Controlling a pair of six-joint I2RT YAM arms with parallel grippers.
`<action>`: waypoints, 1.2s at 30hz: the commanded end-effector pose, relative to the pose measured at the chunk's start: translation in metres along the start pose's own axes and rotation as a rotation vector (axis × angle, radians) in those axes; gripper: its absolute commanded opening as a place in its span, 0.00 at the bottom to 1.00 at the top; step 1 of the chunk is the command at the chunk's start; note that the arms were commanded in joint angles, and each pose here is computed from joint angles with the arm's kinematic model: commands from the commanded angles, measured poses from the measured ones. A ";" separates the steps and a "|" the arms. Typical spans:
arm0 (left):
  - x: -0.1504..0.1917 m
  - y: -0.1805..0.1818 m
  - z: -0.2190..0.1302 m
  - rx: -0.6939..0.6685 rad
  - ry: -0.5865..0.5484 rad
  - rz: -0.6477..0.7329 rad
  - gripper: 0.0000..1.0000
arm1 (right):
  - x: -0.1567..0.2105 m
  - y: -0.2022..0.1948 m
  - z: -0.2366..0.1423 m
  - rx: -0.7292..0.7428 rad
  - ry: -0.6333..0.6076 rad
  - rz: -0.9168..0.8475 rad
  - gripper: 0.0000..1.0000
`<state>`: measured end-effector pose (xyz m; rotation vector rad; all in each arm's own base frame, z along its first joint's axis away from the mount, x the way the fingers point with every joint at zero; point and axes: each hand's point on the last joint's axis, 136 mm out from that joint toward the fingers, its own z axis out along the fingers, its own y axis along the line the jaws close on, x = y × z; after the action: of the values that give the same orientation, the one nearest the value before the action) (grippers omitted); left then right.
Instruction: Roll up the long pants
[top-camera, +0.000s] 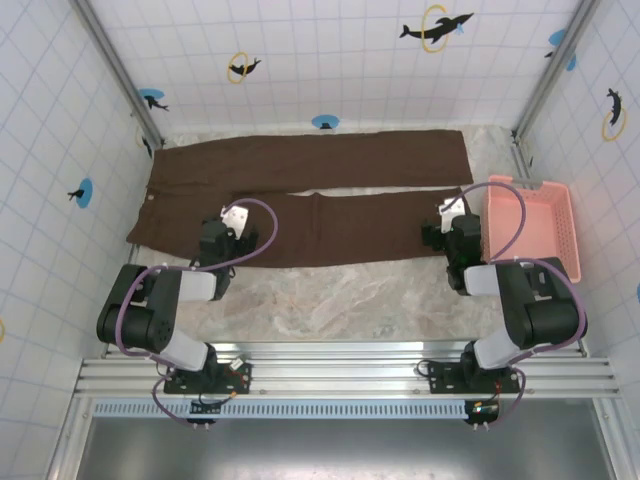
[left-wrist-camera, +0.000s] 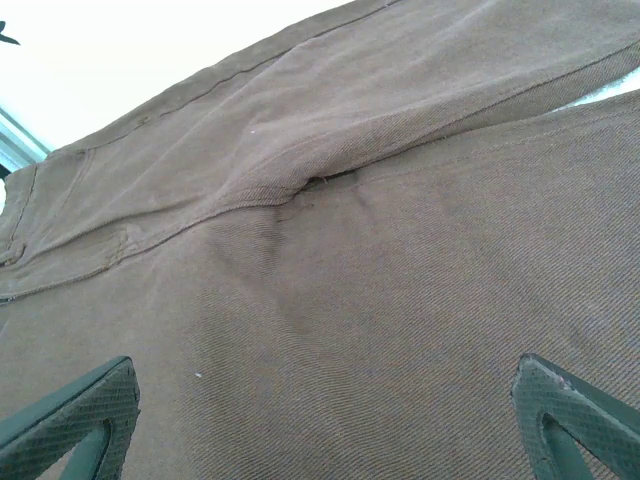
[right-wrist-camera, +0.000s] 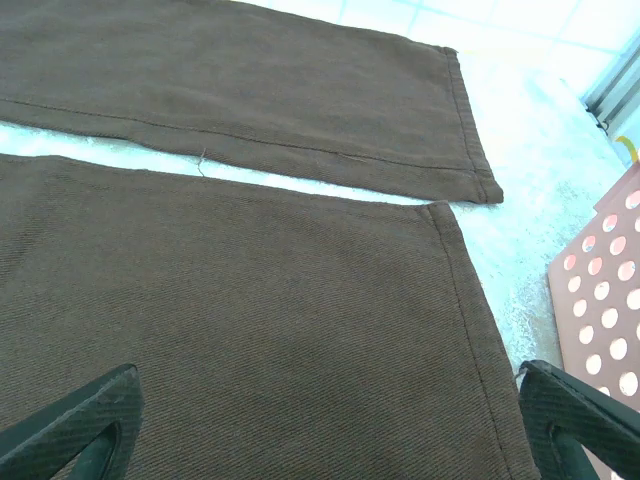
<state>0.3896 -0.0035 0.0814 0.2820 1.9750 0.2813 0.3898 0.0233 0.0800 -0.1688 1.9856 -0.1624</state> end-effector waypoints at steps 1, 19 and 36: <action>-0.016 0.004 0.000 -0.009 -0.053 0.019 0.98 | -0.015 -0.003 0.000 0.012 -0.044 0.005 0.99; -0.034 0.020 -0.002 -0.022 0.087 0.027 0.98 | -0.053 0.001 -0.005 -0.045 0.161 -0.080 0.99; -0.038 0.078 -0.041 0.001 0.768 0.529 0.92 | -0.015 0.206 -0.121 -0.685 0.608 -1.045 0.87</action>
<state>0.4042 0.0562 0.1771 0.7475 2.4059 0.8959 0.3031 0.2435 0.1120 -1.6344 2.2119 -0.2131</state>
